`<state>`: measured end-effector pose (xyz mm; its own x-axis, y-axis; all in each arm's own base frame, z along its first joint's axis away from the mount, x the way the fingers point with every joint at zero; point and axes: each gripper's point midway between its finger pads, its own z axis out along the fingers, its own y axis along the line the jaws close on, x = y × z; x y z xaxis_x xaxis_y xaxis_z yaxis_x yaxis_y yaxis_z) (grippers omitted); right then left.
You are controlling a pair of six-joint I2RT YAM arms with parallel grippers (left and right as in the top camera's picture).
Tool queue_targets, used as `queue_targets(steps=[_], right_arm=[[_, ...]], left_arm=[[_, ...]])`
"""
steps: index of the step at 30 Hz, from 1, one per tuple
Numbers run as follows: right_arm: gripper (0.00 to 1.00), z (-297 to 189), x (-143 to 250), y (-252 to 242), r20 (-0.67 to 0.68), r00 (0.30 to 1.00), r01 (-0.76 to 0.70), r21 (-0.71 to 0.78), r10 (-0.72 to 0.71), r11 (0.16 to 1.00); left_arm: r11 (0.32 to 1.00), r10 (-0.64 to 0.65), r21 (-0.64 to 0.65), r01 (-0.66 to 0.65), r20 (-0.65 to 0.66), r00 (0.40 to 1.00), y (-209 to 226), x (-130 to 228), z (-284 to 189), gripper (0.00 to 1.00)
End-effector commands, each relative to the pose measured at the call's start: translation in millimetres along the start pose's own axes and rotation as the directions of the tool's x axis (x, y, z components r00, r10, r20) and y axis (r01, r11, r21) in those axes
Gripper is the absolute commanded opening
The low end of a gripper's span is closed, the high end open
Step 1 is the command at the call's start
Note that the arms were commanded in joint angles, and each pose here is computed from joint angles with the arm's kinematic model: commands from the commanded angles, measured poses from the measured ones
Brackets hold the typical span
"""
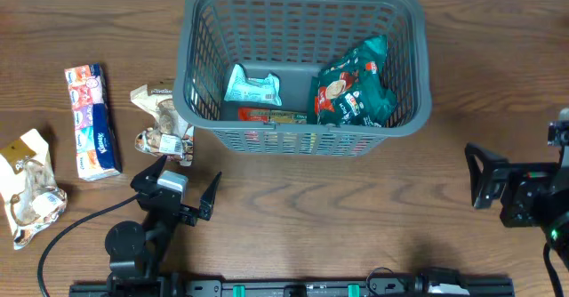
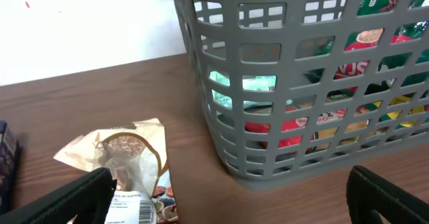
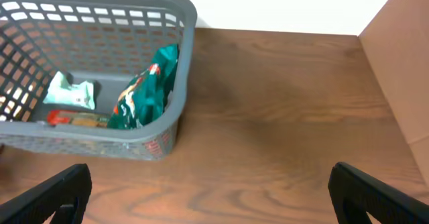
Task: Pack container
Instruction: 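Withdraw the right gripper to the right side of the table, then move the left gripper over the Kleenex tissue packs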
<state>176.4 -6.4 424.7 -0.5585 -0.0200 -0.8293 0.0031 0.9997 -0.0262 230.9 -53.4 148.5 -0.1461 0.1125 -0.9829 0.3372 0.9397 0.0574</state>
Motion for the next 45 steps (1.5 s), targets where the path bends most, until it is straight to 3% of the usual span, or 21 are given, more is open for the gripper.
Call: queue_targets(steps=[1, 45], right_arm=[[0.99, 1.0, 0.8, -2.1, -0.010, 1.000, 0.014, 0.010, -0.013, 1.000], [0.99, 1.7, 2.2, -2.2, -0.019, 1.000, 0.013, 0.010, -0.013, 1.000]], left_arm=[[1.000, 0.007, 0.019, -0.006, -0.026, 1.000, -3.4, 11.9, 2.4, 0.99], [1.000, 0.019, 0.007, -0.019, 0.007, 1.000, -1.1, 3.8, 2.5, 0.98]])
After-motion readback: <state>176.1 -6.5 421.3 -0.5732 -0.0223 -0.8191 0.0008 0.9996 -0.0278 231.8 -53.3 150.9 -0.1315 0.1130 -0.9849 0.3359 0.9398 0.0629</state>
